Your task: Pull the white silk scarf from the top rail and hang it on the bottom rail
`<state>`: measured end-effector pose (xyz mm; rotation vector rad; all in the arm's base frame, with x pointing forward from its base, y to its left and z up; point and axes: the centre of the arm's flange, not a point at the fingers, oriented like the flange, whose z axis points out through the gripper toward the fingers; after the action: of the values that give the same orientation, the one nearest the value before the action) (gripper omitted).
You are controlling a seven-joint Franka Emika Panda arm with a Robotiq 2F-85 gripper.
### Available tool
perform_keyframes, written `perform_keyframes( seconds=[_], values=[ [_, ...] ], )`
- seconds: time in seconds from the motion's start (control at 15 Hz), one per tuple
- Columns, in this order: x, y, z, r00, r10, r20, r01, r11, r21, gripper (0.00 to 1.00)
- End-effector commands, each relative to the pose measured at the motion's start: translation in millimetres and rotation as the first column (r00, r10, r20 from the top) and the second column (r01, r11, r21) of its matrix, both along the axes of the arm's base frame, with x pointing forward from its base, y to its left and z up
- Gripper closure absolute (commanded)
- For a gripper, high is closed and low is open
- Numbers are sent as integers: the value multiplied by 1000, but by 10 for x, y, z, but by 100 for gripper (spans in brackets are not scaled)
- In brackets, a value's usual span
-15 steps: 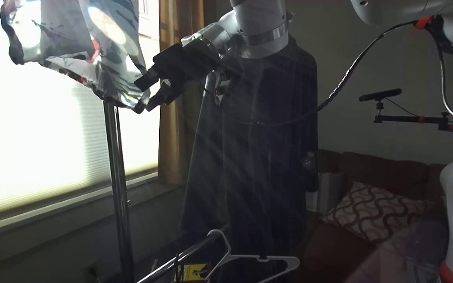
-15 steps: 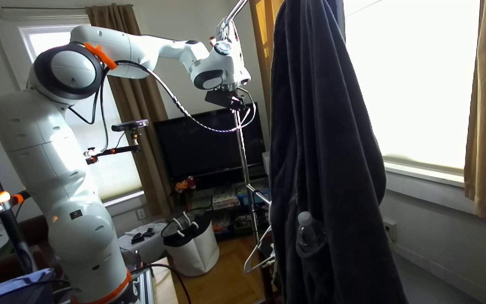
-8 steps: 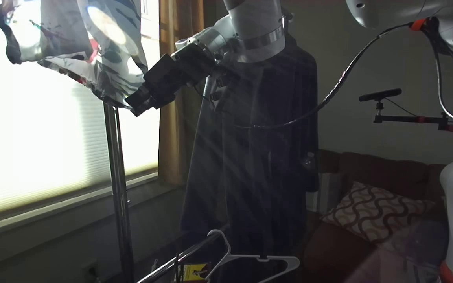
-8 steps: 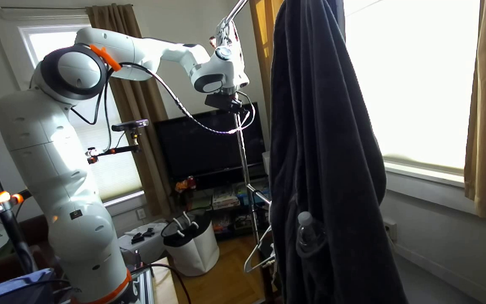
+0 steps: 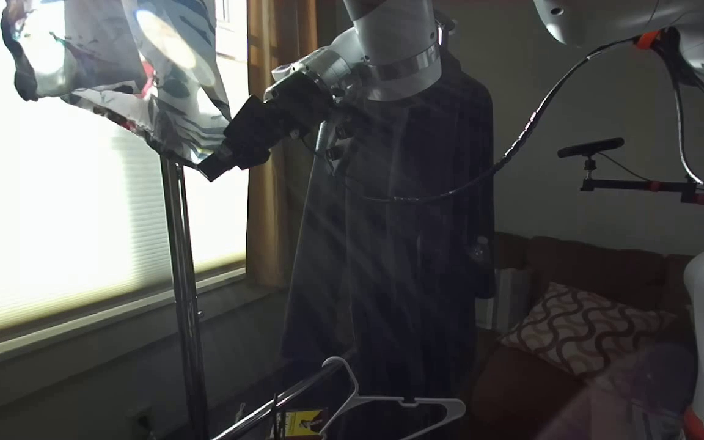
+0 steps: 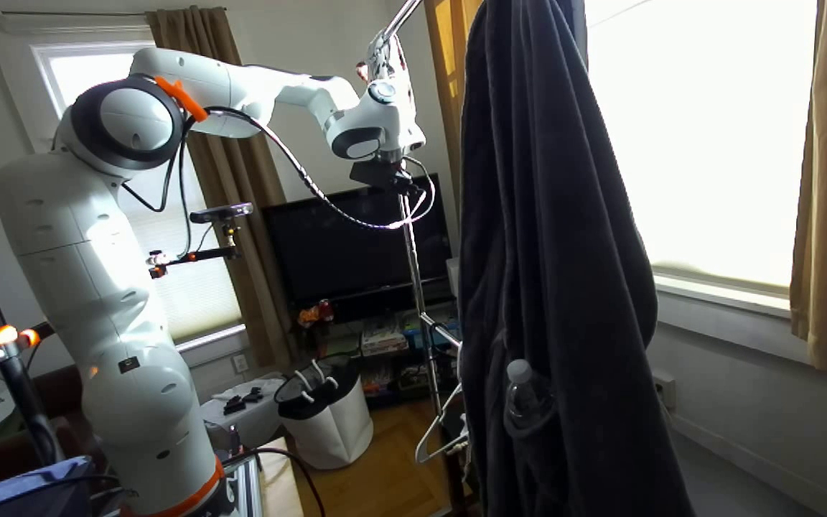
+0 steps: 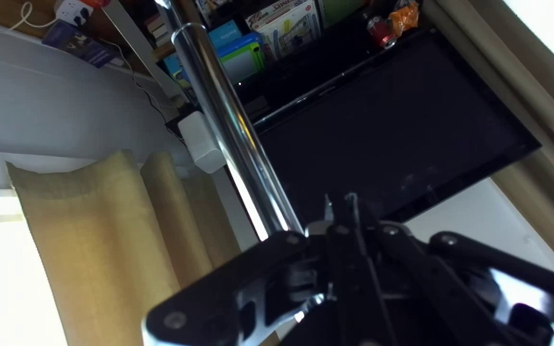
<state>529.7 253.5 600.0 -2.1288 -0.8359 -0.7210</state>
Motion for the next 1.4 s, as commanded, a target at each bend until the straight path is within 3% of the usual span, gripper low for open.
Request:
perform_keyframes(
  seconds=[0.0, 0.2, 0.4, 0.6, 0.8, 0.87, 0.93, 1.0, 1.07, 1.2, 1.33],
  values=[
    [-6, -165, -281, 991, -106, -87, 95, 988, -119, 99],
    [109, -595, -670, 961, -252, -109, 230, 956, -184, 99],
    [203, -1175, -990, 910, -398, -119, 362, 900, -242, 99],
    [238, -1685, -1319, 844, -530, -77, 483, 816, -318, 99],
    [223, -2097, -1525, 763, -646, -21, 589, 708, -389, 99],
    [191, -2145, -1508, 732, -680, -40, 605, 677, -419, 99],
    [83, -2097, -1390, 753, -635, -173, 535, 744, -400, 99],
    [-21, -2016, -1352, 773, -595, -220, 497, 783, -374, 99],
    [221, -2106, -1567, 769, -624, -140, 533, 747, -397, 96],
    [127, -2002, -1452, 780, -595, -192, 498, 777, -384, 96],
    [80, -1922, -1365, 781, -596, -187, 510, 781, -360, 99]
  ],
)
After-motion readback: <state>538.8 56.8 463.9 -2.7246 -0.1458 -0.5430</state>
